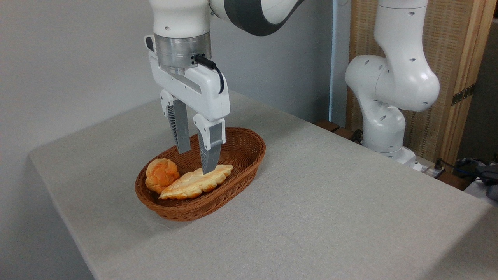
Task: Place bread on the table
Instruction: 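Move the open gripper over the orange bread roll and lower it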
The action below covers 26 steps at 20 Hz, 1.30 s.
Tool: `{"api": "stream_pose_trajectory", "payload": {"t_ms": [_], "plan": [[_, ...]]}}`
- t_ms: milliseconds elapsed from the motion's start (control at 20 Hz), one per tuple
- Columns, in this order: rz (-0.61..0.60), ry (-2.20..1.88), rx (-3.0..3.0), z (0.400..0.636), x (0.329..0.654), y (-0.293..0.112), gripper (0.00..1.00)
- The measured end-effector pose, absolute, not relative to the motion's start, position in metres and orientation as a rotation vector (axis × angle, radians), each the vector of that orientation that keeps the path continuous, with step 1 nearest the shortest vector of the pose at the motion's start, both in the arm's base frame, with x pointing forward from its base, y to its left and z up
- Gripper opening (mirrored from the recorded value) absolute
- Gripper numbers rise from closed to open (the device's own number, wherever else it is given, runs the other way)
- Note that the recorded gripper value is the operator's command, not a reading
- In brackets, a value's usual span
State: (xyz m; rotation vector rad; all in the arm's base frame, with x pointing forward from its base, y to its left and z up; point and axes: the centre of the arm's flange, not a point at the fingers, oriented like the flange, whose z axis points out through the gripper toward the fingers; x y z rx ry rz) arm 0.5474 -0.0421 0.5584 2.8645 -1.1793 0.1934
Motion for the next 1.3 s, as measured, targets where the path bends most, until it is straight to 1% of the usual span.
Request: {"api": "stream_pose_trajectory", "payload": {"t_ms": [750,1150,1300], "plan": [[0.192,-1.183,2.863,0.558,0.547,-0.043,1.0],[0.186,-1.318,2.802,0.556,0.545,-0.074,1.0],[0.181,-1.511,2.708,0.553,0.545,-0.081,1.0]]}}
